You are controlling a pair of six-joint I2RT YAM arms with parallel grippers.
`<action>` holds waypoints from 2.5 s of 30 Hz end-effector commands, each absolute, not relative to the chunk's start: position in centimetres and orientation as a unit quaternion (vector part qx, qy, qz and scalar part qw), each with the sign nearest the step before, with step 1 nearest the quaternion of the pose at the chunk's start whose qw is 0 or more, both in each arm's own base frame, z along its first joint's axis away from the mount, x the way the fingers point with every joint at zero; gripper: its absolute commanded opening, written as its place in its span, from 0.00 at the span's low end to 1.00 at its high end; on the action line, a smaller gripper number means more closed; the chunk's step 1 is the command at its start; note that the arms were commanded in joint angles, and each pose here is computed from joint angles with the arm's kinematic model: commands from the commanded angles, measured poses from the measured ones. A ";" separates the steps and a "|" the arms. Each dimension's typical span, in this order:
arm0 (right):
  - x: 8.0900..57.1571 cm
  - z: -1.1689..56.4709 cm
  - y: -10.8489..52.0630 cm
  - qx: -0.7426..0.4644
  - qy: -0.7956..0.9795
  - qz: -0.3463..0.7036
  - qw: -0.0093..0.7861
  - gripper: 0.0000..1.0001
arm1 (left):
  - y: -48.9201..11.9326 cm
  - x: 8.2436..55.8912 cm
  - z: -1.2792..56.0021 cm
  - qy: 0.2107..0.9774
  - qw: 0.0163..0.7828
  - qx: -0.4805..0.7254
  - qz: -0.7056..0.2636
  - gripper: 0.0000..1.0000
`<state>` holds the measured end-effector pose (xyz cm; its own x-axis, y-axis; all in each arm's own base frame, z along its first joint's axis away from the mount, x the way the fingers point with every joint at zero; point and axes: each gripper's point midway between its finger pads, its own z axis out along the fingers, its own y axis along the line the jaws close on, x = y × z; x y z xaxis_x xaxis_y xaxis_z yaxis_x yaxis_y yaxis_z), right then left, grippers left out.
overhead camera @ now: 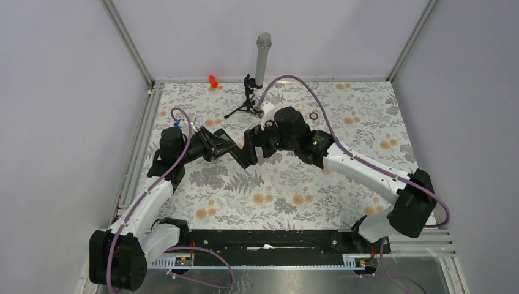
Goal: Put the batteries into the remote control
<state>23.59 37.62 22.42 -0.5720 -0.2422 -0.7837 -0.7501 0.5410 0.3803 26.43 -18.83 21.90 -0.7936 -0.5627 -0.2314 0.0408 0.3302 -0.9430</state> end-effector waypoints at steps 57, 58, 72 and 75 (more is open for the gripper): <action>28.8 23.9 44.6 0.042 0.682 0.620 0.387 0.18 | -19.0 22.9 36.2 0.557 0.232 -0.238 -0.761 0.00; 28.8 24.1 44.8 0.039 0.675 0.626 0.388 0.17 | -19.1 22.5 36.6 0.554 0.228 -0.230 -0.767 0.00; 28.5 25.3 45.9 0.007 0.647 0.656 0.389 0.10 | -19.8 20.8 36.8 0.584 0.237 -0.194 -0.752 0.00; 28.1 25.5 44.0 0.003 0.650 0.649 0.395 0.16 | -19.5 21.8 36.4 0.607 0.283 -0.185 -0.719 0.00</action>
